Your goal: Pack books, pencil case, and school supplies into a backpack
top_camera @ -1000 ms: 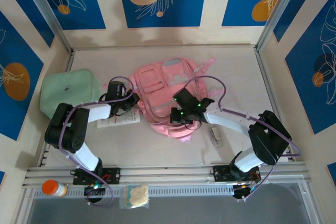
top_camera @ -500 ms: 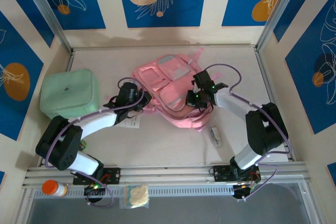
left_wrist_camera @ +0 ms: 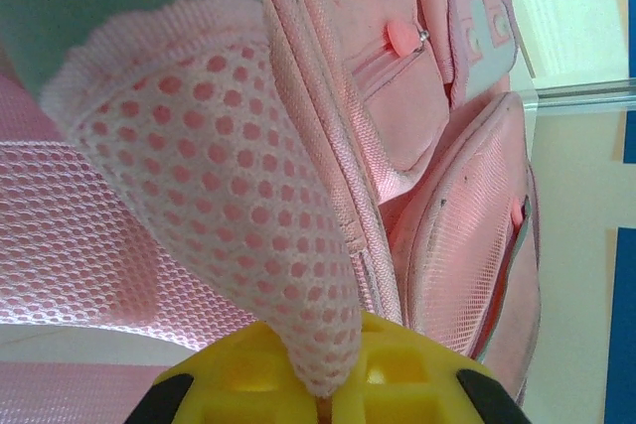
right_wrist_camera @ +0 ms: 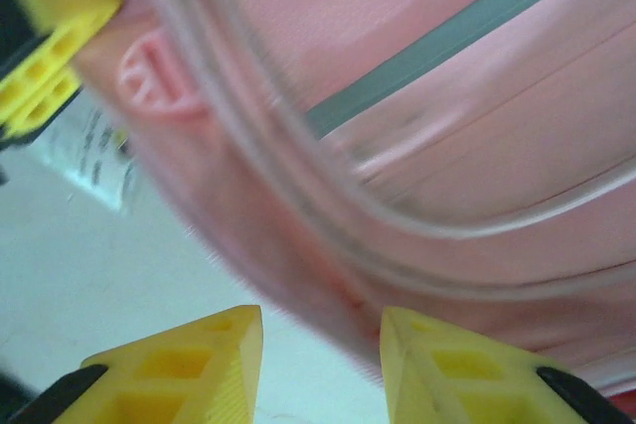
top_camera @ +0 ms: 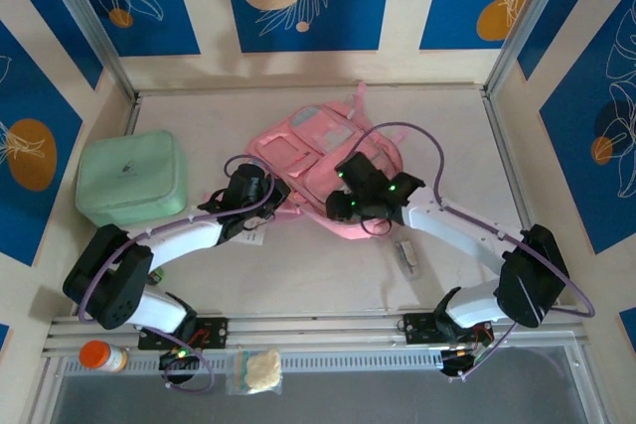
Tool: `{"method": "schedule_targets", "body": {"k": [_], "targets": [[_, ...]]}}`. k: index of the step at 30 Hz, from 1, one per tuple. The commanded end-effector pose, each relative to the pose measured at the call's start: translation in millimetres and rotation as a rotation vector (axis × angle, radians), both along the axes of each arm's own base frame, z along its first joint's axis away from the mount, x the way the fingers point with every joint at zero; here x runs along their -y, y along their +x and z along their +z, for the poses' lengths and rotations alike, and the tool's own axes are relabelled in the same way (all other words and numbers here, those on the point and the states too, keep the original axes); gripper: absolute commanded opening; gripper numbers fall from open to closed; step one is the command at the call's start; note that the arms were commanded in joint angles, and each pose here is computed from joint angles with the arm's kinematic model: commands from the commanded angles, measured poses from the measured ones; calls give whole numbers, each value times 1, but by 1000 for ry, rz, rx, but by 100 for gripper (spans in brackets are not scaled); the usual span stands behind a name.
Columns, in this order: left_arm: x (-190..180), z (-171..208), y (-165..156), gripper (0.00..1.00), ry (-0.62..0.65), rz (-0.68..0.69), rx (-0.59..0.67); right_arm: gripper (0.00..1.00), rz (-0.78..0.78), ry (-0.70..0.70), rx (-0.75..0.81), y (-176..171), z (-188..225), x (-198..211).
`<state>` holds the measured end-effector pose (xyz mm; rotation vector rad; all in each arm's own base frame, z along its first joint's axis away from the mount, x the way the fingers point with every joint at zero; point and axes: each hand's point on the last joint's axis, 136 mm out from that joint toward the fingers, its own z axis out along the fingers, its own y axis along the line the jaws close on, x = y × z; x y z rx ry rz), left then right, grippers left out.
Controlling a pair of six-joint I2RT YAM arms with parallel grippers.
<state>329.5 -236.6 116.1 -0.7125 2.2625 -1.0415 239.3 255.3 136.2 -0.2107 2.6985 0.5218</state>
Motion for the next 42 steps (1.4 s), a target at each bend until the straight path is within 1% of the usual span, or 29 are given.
{"method": "schedule_targets", "body": {"k": [1, 4, 6, 9, 14, 17, 19, 21, 25, 28, 31, 34, 37, 39, 42], "targets": [[17, 37, -1, 0, -98, -44, 80, 36, -42, -5, -87, -18, -27, -7], [13, 35, -2, 0, -75, -33, 72, 35, -26, 11, -84, -16, -40, -22], [10, 35, -6, 0, -70, -31, 71, 31, -34, -25, -72, -4, -49, -20], [1, 33, -13, 0, -52, -19, 63, 28, -37, -56, -26, 23, -53, -13], [-10, 29, -27, 0, -60, 13, 57, 24, -24, -46, 46, 73, -53, -7], [-1, 31, -34, 0, -83, 11, 64, 22, 3, -4, 82, 99, -44, -11], [7, 33, -35, 0, -89, 3, 69, 22, 16, -4, 97, 109, -37, -12], [12, 36, -31, 0, -95, -2, 83, 22, 36, -11, 112, 111, -31, -12], [20, 35, -22, 0, -112, -5, 92, 23, 37, -21, 108, 97, -23, -2], [26, 37, -19, 0, -132, -10, 92, 27, 23, -21, 85, 77, -22, 11], [34, 38, -19, 0, -159, -31, 78, 30, -3, -57, 69, 51, -23, 25], [36, 38, -19, 0, -188, -31, 68, 34, 2, -45, 64, 23, -22, 20], [36, 41, -19, 0, -184, -27, 69, 35, -21, -58, 75, 4, -22, 14], [36, 45, -20, 0, -177, -32, 69, 36, -32, -61, 105, -4, -21, 5], [39, 52, -22, 0, -185, -37, 88, 37, -60, -16, 120, -4, -21, -14]]}}
